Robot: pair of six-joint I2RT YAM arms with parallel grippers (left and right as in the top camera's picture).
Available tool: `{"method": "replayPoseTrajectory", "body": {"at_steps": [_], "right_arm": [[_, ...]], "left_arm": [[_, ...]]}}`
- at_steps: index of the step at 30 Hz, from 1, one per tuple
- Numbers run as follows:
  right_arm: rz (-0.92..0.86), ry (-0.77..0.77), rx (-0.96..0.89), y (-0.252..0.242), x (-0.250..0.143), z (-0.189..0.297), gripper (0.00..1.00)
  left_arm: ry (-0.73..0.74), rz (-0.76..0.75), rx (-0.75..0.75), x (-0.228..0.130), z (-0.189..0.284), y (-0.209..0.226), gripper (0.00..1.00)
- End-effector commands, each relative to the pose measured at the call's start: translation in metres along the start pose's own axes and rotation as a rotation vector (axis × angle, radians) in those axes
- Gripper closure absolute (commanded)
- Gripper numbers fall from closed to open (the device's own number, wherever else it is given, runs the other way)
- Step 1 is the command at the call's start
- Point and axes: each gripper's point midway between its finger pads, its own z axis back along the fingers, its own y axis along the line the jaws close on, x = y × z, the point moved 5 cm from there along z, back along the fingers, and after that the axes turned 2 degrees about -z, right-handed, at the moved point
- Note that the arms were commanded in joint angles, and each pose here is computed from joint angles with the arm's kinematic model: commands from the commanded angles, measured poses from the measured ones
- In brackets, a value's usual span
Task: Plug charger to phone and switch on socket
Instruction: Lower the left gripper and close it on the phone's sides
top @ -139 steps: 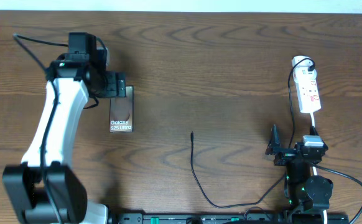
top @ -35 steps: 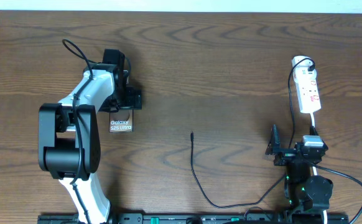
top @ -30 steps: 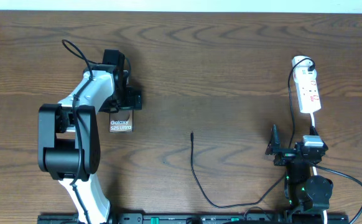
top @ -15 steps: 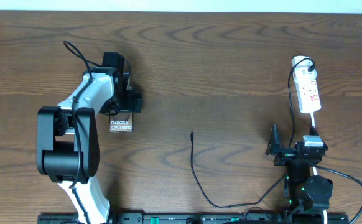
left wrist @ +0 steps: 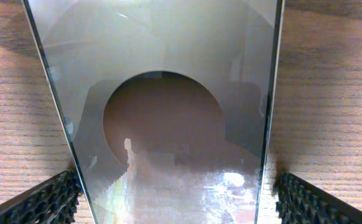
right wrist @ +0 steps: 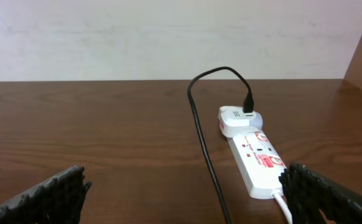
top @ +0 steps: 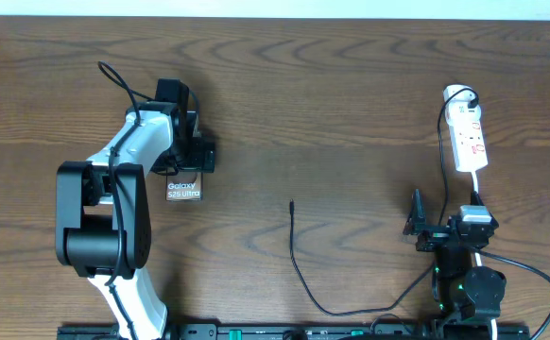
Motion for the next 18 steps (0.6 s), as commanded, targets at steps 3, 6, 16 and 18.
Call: {"method": "replayPoseTrajectory", "body": {"at_steps": [3, 6, 16, 18], "right_arm": [[0.015, 0.002, 0.012, 0.0019, -0.0008, 0.0002, 0.01], [0.015, 0.002, 0.013, 0.0020, -0.0008, 0.0002, 0.01], [0.015, 0.002, 0.012, 0.0019, -0.0008, 0.0002, 0.01], [0.015, 0.002, 0.012, 0.0019, -0.0008, 0.0002, 0.01]], "left_arm": [[0.140, -0.006, -0.018, -0.0310, -0.0316, -0.0014, 0.04], [0.141, 0.007, -0.018, -0.0313, -0.0317, -0.0015, 0.05], [0.140, 0.014, -0.028, -0.0312, -0.0317, -0.0028, 0.06], [0.141, 0.014, -0.028, -0.0312, -0.0317, -0.0028, 0.08]]}}
